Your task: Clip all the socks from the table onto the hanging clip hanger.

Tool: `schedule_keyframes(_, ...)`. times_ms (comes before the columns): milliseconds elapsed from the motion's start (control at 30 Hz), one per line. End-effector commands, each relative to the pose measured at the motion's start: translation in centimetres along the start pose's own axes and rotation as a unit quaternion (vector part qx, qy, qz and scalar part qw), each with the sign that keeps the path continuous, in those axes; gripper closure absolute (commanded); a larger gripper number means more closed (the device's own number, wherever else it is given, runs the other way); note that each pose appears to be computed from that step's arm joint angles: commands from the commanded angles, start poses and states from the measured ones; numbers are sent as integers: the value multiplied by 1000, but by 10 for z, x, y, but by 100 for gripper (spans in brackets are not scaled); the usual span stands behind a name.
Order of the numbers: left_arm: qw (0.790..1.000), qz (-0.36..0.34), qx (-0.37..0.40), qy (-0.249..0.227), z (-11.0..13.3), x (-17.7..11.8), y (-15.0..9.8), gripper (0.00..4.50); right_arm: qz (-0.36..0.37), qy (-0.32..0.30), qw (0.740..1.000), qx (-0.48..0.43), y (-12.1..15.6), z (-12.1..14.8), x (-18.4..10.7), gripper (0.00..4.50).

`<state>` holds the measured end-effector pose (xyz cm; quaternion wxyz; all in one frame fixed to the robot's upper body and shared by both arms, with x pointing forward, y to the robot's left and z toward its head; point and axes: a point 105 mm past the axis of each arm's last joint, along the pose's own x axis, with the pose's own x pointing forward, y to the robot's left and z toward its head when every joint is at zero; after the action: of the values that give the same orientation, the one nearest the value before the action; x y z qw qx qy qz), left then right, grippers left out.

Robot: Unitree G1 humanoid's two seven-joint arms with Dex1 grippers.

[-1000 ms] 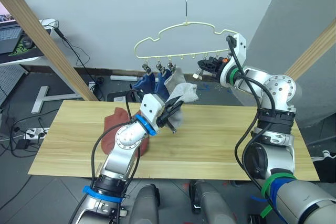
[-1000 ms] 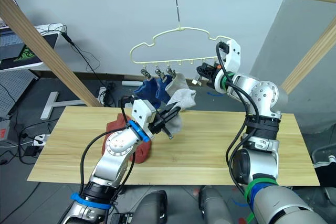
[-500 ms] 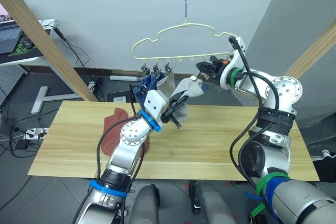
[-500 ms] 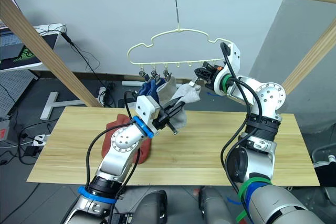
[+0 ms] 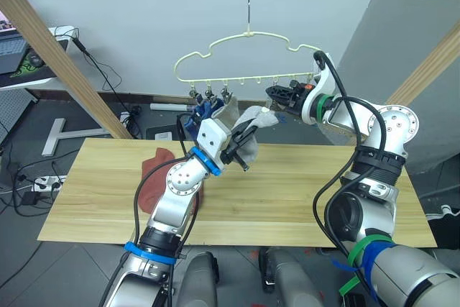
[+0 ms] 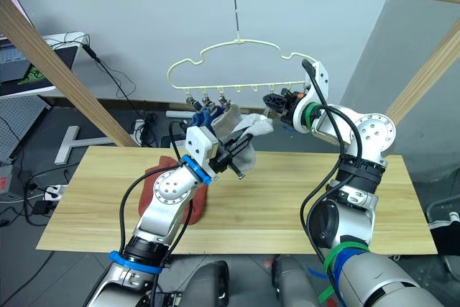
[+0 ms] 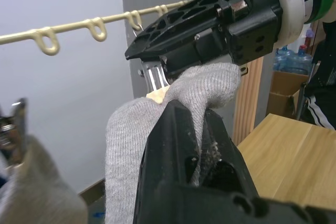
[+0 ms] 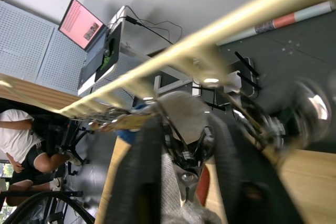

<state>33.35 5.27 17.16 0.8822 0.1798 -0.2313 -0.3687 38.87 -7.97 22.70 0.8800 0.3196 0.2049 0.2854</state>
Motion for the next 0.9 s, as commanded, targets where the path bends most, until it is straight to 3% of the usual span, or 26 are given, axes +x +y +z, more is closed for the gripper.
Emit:
schedule_keyframes(33, 999, 7, 5, -36, 17, 4, 5, 450, 12, -22, 1000, -9, 4, 11, -7, 175)
schedule_keyframes(200, 999, 3, 4, -39, 18, 5, 4, 450, 19, -34, 999, -22, 6, 18, -13, 3)
schedule_keyframes(467, 999, -14, -41, -14, 4, 7, -4, 450, 52, -60, 984, -159, 20, 19, -38, 3)
schedule_keyframes(600, 998, -23, -60, -9, 0, 6, -6, 346, 36, -69, 968, -237, 18, 14, -46, 0)
schedule_keyframes(900, 996, -2, -82, 33, -11, -20, 17, 60, -14, -143, 915, -376, 15, -18, -44, 0)
